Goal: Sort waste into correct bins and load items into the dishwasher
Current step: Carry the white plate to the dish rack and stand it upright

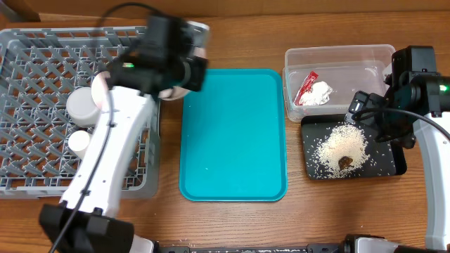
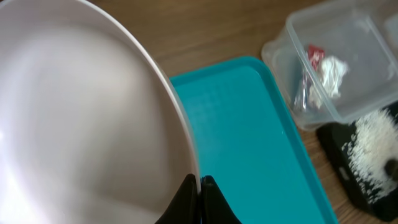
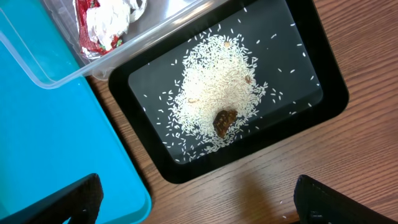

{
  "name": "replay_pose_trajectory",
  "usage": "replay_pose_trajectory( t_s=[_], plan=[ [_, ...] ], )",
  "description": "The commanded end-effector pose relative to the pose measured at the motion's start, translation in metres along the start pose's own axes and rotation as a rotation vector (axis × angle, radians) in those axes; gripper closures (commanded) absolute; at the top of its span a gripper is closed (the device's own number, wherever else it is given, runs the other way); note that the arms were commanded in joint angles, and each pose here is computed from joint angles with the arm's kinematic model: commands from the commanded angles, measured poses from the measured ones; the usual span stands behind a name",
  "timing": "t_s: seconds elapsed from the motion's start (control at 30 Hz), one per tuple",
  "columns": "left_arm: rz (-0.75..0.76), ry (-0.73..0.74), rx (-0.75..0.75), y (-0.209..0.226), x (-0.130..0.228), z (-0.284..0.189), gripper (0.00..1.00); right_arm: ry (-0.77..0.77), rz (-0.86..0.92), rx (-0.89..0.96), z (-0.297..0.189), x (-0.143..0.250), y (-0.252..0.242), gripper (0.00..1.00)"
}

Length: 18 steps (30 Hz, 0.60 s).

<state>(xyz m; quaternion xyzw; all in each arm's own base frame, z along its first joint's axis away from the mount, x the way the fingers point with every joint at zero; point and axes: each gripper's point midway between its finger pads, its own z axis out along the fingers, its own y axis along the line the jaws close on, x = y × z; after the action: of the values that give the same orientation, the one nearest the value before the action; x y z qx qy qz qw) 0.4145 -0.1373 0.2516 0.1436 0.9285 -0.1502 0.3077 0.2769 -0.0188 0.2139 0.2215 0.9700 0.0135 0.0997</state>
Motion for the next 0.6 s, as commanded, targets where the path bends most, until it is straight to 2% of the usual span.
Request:
replay_pose_trajectory(
  t_s=[0.0,0.1,0.33,0.57],
  plan=[
    [-0.128,-0.058,0.209,0.012,-0.011,-0.027,0.96,-0.010,-0.001,-0.008,-0.002,-0.002,0.001,0.00],
    [-0.236,-0.113,0.413,0.040,-0.015,-0.044,0.96,-0.006,-0.001,-0.006,-0.002,-0.001,0.001,0.00],
    [-0.396,-0.160,0.509,0.097,-0.009,-0.049,0.96,-0.003,-0.001,-0.005,-0.002,0.000,0.000,0.00],
    [-0.483,-0.142,0.612,0.116,0.000,-0.029,0.96,-0.003,-0.001,-0.005,-0.002,-0.001,0.000,0.00]
  ],
)
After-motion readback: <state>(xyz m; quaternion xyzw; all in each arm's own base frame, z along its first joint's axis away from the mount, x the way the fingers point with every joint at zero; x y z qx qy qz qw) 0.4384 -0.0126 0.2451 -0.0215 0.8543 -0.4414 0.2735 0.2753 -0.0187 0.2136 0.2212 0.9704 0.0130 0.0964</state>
